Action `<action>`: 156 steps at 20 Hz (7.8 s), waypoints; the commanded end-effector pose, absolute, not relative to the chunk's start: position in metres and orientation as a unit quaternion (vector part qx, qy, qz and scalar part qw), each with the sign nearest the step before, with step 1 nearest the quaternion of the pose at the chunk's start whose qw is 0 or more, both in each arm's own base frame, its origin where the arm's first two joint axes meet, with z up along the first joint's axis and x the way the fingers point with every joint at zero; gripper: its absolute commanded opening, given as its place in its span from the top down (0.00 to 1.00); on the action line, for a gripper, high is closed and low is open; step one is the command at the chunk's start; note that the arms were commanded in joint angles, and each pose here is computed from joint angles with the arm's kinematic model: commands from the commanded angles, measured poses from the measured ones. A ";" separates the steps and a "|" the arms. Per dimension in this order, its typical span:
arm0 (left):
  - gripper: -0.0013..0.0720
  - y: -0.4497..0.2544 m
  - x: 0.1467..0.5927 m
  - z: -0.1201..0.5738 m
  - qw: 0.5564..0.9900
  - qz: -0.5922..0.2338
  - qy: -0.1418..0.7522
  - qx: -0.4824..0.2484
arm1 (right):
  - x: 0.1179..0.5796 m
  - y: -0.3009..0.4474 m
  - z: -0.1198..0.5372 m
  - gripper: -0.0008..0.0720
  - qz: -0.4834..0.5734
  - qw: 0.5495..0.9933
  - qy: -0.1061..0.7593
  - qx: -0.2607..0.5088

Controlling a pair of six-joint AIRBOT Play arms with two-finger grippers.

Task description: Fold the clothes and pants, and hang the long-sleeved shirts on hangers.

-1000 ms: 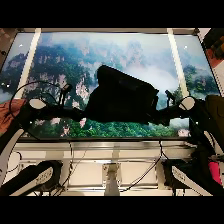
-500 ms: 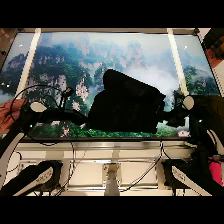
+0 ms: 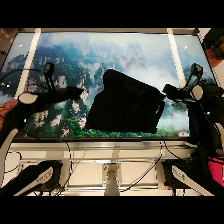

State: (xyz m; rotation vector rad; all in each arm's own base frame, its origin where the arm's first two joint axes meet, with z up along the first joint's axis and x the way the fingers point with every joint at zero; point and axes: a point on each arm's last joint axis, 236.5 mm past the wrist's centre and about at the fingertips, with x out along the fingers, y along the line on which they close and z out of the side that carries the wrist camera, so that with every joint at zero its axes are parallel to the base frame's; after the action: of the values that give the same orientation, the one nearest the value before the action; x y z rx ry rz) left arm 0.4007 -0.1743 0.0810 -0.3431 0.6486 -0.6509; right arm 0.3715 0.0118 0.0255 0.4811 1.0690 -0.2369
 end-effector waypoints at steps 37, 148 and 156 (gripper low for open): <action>0.56 -0.266 0.503 -0.073 0.739 -0.218 0.470 -0.431 | 0.410 0.032 -0.017 0.52 0.044 0.694 0.524 0.492; 0.49 -0.117 0.277 -0.089 0.711 -0.308 0.619 -0.127 | 0.288 0.137 -0.007 0.46 0.387 0.632 0.602 0.297; 0.49 -0.118 0.270 -0.090 0.700 -0.311 0.630 -0.125 | 0.304 0.134 0.005 0.44 0.391 0.652 0.586 0.282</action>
State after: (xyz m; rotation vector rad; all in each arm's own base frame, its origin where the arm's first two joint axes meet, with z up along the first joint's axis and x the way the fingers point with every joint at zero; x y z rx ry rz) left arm 0.2733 -0.1185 -0.0886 -0.2812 1.3896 -0.6931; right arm 0.2986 0.1345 0.0006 0.6506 1.3466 0.8873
